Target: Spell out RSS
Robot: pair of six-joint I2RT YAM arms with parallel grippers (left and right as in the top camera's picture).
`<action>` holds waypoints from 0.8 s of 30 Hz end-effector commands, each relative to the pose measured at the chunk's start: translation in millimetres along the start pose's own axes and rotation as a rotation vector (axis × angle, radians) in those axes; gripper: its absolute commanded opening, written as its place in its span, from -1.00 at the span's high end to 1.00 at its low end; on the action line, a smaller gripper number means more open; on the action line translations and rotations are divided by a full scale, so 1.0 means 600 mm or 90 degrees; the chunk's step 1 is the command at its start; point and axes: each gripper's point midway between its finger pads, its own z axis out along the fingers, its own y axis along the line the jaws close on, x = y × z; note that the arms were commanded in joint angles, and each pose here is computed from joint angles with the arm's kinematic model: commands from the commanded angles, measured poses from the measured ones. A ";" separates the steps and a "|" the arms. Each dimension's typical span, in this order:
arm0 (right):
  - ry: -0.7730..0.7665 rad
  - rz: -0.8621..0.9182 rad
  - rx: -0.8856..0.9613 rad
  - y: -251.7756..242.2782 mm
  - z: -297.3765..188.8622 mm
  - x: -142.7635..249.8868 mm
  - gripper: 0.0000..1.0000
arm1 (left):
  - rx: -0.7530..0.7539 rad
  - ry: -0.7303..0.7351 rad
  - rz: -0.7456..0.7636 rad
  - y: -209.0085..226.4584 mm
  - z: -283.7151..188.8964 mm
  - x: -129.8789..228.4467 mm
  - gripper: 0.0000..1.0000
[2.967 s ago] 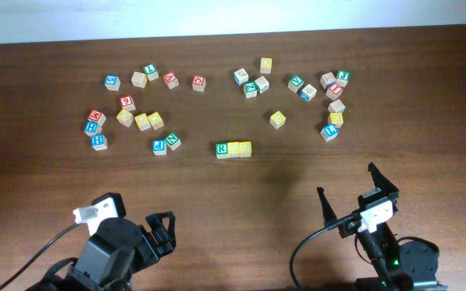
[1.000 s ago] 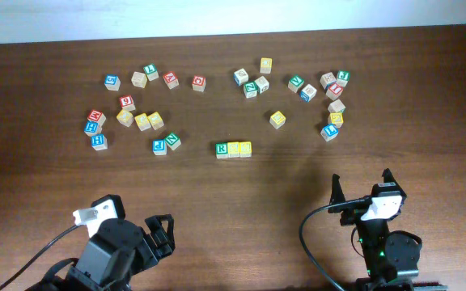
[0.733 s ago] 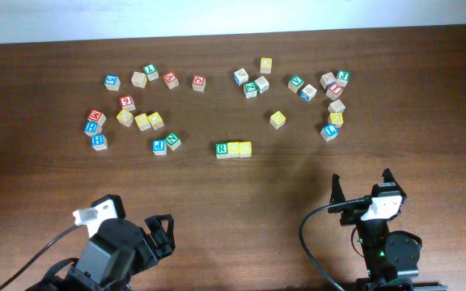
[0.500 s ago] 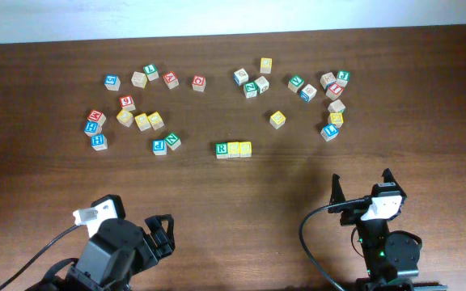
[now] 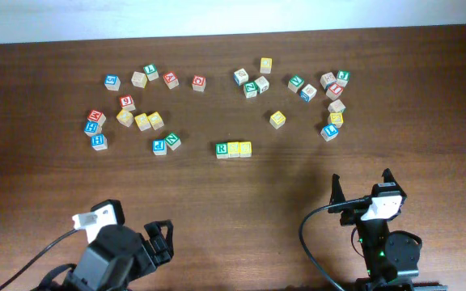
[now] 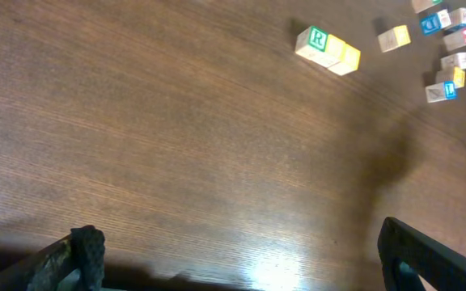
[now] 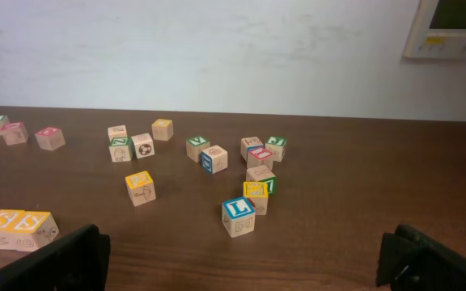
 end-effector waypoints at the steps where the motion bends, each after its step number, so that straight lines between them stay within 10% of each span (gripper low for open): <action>1: 0.000 -0.001 0.006 -0.003 0.000 0.003 -0.97 | 0.063 -0.040 0.095 -0.039 -0.003 -0.022 -0.98; 7: 0.000 -0.001 0.006 -0.003 0.000 0.003 -0.97 | 0.275 -0.140 0.390 -0.157 -0.038 -0.062 -0.98; 15: 0.000 -0.001 0.006 -0.003 0.000 0.003 -0.97 | 0.222 -0.253 0.333 -0.108 -0.040 -0.119 -0.98; 24: 0.000 -0.001 0.006 -0.003 0.000 0.003 -0.97 | 0.261 -0.383 0.501 -0.098 0.011 -0.098 -0.98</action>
